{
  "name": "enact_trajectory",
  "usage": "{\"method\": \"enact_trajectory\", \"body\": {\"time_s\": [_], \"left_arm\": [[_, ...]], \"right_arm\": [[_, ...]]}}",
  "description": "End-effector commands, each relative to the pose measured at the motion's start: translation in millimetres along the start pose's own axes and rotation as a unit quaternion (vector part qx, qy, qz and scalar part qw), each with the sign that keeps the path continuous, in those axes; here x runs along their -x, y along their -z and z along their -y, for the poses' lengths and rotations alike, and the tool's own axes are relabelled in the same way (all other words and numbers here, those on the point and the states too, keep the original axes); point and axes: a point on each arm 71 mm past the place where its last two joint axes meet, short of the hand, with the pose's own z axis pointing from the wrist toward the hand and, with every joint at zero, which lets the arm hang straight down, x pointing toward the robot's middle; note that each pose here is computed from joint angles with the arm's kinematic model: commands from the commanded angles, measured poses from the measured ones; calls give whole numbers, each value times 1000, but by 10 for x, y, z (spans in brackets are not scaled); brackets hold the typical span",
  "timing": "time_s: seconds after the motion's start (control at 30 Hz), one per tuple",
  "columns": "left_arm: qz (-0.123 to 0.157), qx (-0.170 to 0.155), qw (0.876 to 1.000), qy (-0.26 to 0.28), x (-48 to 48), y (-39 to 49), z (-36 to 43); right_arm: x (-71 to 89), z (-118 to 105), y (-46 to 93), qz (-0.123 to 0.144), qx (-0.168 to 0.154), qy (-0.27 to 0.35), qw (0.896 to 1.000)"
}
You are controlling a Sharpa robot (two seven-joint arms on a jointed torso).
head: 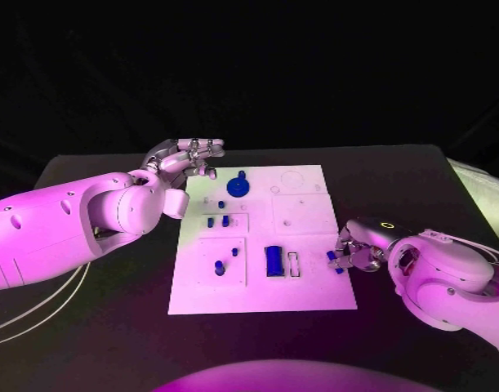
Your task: Assemble the parts on the task board
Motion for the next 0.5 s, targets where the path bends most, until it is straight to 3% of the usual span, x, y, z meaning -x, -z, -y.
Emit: {"method": "enact_trajectory", "body": {"time_s": [0.03,0.33,0.5], "left_arm": [[-11,-3,1000,1,-19,1,6],[-11,-3,1000,1,-19,1,6],[-11,-3,1000,2,-19,1,6]], "right_arm": [[-128,2,-14,-28,-2,66,997],[-178,-46,-39,-33,3,95,995],[-170,-59,-33,-26,4,74,997]]}}
